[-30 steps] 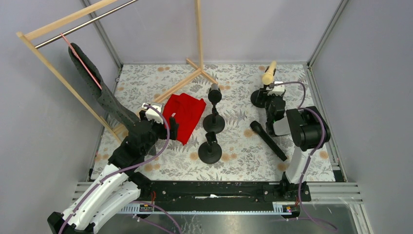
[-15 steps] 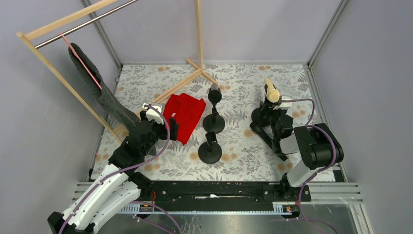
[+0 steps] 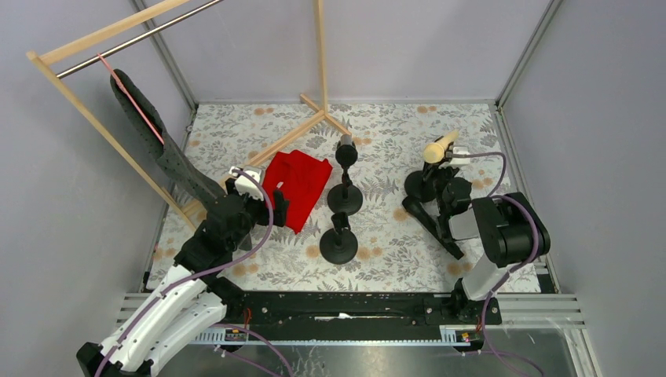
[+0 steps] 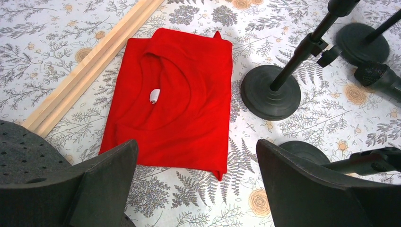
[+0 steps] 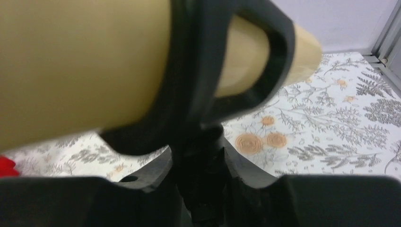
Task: Attach the microphones to the stand
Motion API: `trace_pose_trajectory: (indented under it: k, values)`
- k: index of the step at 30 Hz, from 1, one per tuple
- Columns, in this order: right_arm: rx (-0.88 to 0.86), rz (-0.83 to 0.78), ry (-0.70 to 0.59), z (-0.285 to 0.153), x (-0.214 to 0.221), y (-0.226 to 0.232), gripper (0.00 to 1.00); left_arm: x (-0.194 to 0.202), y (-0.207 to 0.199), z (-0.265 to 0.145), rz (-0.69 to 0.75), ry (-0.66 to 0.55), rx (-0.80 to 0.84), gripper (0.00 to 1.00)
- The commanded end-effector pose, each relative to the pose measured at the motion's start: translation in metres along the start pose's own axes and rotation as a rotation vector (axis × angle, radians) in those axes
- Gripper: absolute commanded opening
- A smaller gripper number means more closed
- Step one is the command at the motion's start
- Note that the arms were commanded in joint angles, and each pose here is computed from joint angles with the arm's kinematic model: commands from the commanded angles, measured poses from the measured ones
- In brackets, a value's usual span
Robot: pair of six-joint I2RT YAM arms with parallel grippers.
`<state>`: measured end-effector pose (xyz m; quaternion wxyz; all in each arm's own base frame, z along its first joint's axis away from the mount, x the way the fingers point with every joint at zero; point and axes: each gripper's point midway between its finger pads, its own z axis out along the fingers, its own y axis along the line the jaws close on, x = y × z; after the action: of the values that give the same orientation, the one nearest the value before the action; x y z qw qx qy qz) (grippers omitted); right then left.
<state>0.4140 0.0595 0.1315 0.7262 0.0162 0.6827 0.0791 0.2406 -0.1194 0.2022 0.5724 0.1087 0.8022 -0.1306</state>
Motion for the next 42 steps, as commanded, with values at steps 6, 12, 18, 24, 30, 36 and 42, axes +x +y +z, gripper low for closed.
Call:
trace_pose_trajectory:
  k: [6, 12, 18, 24, 30, 36, 42]
  values:
    - [-0.007, -0.018, -0.189, 0.057, -0.032, 0.005, 0.04, -0.015, 0.0, 0.0, -0.003, -0.058, 0.002, 0.99]
    - [0.071, -0.057, -0.212, 0.114, -0.042, -0.02, 0.0, -0.013, 0.002, 0.001, -0.001, -0.053, -0.01, 0.99]
    - [0.094, -0.102, -0.182, 0.17, -0.036, -0.054, 0.03, -0.012, 0.002, 0.003, 0.004, -0.046, -0.012, 0.99]
    - [0.019, -0.115, -0.15, 0.179, -0.025, -0.047, 0.47, -0.012, 0.003, 0.003, 0.005, -0.046, -0.017, 0.99]
    - [-0.021, -0.066, -0.195, 0.151, -0.045, -0.034, 0.67, -0.012, 0.003, 0.003, 0.004, -0.048, -0.012, 0.99]
    - [-0.014, -0.022, -0.231, 0.108, -0.063, -0.031, 0.72, -0.013, 0.001, 0.002, 0.004, -0.05, -0.001, 0.99]
    - [-0.085, 0.077, -0.188, 0.05, -0.063, -0.011, 0.72, -0.014, -0.001, 0.001, 0.0, -0.055, 0.007, 0.99]
